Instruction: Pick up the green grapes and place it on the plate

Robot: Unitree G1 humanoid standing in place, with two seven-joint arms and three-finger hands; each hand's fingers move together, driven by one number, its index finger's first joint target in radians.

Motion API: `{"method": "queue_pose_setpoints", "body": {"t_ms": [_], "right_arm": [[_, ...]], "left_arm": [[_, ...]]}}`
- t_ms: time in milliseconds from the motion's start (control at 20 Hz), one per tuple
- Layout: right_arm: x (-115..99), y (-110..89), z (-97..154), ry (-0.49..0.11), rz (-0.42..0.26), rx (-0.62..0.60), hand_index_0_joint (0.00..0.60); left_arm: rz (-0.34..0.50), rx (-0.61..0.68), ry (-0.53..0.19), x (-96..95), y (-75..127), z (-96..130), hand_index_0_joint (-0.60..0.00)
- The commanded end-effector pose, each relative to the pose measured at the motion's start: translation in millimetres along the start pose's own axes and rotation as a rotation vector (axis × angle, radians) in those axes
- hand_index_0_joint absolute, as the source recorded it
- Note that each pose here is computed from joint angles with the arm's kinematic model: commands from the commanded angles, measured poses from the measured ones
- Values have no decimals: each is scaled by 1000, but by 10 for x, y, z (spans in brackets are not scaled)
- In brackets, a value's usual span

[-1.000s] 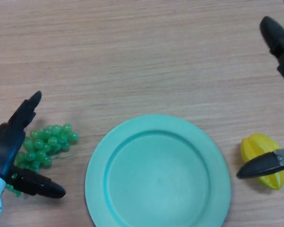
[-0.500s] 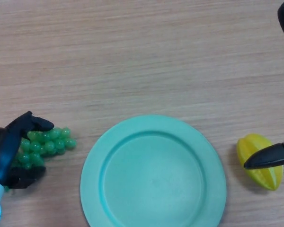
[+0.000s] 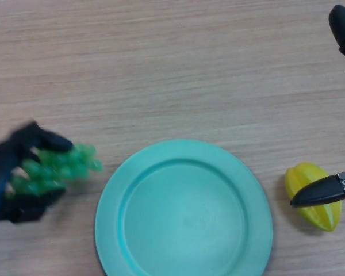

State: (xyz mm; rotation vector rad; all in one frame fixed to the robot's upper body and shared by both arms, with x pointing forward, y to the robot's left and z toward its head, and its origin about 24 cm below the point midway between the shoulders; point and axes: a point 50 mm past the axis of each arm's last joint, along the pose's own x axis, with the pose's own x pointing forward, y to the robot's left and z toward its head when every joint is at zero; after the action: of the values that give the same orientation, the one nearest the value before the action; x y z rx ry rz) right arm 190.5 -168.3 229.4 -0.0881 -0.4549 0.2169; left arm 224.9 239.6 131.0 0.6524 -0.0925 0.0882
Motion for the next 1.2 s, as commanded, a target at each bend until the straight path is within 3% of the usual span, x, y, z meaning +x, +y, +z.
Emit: {"method": "queue_pose_setpoints", "body": {"t_ms": [50,200,300,450,500,600,650,700,850,900,1050,1200], "right_arm": [[-38,-29,255,-172,-21,-41,0],[-45,-36,264,-168,-20,-37,0],[-52,-39,265,-166,-20,-40,0],[-53,-39,270,-168,-21,-49,0],[-53,-40,277,-171,-21,-52,0],[-57,-44,274,-168,-19,-64,0],[-57,-44,273,-168,-19,-64,0],[-57,-43,272,-168,-19,-65,0],[-56,-30,258,-165,-18,-73,0],[-55,-21,246,-161,-15,-75,0],[-44,-6,242,-157,-10,-77,0],[-30,8,238,-146,-1,-73,0]], "left_arm": [[43,32,-133,-109,181,330,-600],[-113,139,-253,-303,-65,631,-600],[-221,132,-315,-430,-215,765,-600],[-275,192,-456,-521,-337,870,-600],[-271,219,-501,-532,-355,879,-600],[-213,151,-571,-522,-346,941,-600],[-209,147,-574,-519,-345,942,-550],[-206,147,-567,-511,-351,932,-400],[-202,176,-511,-468,-403,858,-50],[-195,187,-500,-453,-409,837,0],[-183,101,-464,-430,-300,847,0],[-99,-70,-463,-374,-24,902,0]]}}
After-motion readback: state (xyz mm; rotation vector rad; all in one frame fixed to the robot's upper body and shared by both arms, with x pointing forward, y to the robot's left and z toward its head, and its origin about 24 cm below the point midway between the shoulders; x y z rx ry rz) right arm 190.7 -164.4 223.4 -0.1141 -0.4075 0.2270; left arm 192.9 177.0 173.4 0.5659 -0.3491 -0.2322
